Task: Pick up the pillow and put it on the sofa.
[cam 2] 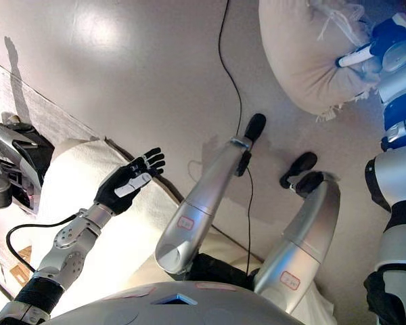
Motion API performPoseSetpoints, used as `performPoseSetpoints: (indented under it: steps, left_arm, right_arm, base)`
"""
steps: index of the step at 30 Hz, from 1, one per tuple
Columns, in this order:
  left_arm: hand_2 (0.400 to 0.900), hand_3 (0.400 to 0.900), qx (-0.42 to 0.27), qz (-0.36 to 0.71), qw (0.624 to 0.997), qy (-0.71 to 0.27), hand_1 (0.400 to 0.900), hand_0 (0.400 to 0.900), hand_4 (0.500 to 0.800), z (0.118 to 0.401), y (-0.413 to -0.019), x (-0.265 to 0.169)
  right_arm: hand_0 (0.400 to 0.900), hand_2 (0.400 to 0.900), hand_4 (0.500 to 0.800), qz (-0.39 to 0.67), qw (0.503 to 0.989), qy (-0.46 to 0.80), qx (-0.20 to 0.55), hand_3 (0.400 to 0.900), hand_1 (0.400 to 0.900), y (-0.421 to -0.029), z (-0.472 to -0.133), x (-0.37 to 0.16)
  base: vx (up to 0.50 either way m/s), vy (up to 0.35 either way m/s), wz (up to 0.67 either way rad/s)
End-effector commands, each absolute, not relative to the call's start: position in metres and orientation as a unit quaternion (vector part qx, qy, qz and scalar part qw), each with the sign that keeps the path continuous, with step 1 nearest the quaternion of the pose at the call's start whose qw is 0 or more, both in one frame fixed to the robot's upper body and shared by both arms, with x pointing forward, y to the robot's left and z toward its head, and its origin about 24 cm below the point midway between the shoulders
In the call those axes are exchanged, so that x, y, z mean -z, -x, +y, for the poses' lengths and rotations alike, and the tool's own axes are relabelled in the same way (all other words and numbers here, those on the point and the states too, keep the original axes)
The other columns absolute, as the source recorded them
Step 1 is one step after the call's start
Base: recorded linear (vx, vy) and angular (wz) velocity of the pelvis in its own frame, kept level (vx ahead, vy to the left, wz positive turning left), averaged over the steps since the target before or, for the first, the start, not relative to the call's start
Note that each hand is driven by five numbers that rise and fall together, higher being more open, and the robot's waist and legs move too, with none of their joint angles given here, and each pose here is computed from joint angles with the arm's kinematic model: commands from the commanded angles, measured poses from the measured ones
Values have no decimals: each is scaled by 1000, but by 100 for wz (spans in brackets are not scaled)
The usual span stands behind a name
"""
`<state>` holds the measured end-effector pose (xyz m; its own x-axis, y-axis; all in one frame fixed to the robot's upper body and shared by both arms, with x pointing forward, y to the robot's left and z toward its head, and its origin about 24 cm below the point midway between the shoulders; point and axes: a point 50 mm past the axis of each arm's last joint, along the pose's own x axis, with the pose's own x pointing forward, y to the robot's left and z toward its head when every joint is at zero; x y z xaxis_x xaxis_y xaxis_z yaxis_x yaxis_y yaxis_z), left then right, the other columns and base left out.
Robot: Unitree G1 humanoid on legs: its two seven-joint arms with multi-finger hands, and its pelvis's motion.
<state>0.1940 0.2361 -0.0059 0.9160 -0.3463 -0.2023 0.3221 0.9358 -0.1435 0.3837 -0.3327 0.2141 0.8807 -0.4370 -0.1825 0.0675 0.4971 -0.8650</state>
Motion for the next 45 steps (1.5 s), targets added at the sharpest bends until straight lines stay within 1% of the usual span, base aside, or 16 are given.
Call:
performPoseSetpoints:
  steps: [1, 6, 9, 13, 17, 19, 23, 28, 31, 34, 36, 42, 45]
  left_arm:
    - [900, 900, 161, 101, 980, 50, 900, 900, 800, 247, -184, 2]
    - [900, 900, 162, 138, 977, 29, 900, 900, 800, 252, -182, 11]
    - [900, 900, 155, 163, 974, 26, 900, 900, 800, 255, -180, 19]
    - [900, 900, 130, 217, 967, 13, 900, 900, 800, 262, -174, 39]
    - [900, 900, 103, 290, 951, -6, 900, 900, 800, 266, -158, 68]
    - [900, 900, 81, 338, 938, -12, 900, 900, 800, 266, -145, 87]
    - [900, 900, 66, 394, 917, -17, 900, 900, 800, 262, -127, 109]
    - [900, 900, 61, 448, 891, -33, 900, 900, 800, 257, -105, 128]
    - [900, 900, 61, 476, 876, -43, 900, 900, 800, 255, -90, 136]
    - [900, 900, 62, 494, 866, -49, 900, 900, 800, 254, -81, 141]
    - [900, 900, 70, 507, 857, -55, 900, 900, 800, 253, -77, 143]
    - [900, 900, 72, 521, 849, -58, 900, 900, 800, 255, -72, 145]
    - [900, 900, 78, 515, 851, -62, 900, 900, 800, 255, -75, 144]
  right_arm:
    - [400, 400, 500, 96, 849, 493, 165, 400, 400, -375, -344, -264]
    - [400, 400, 500, 95, 854, 499, 108, 400, 400, -372, -341, -242]
    - [400, 400, 500, 91, 847, 517, 81, 400, 400, -371, -337, -240]
    - [400, 400, 500, 76, 834, 545, 36, 400, 400, -370, -326, -238]
    - [400, 400, 500, 68, 817, 573, -18, 400, 400, -368, -313, -230]
    - [400, 400, 500, 51, 805, 588, -55, 400, 400, -364, -305, -232]
    - [400, 400, 500, 11, 799, 595, -83, 400, 400, -358, -298, -245]
    - [400, 400, 500, -39, 807, 582, -87, 400, 400, -349, -295, -276]
    - [400, 400, 500, -59, 802, 587, -87, 400, 400, -345, -294, -297]
    - [400, 400, 500, -74, 804, 584, -79, 400, 400, -345, -291, -316]
    - [400, 400, 500, -81, 815, 571, -63, 400, 400, -346, -293, -329]
    - [400, 400, 500, -73, 844, 531, -17, 400, 400, -350, -302, -354]
    - [400, 400, 500, -63, 853, 518, 6, 400, 400, -354, -304, -360]
  base:
    - [37, -84, -11]
    - [53, -96, -11]
    - [29, -26, -14]
    - [47, 0, -19]
    - [113, 19, -19]
    - [159, -3, -22]
    - [205, -26, -11]
    - [198, -41, 0]
    - [143, -16, 0]
    - [116, -2, -2]
    - [99, -16, 4]
    - [66, -14, 11]
    - [-26, -21, 16]
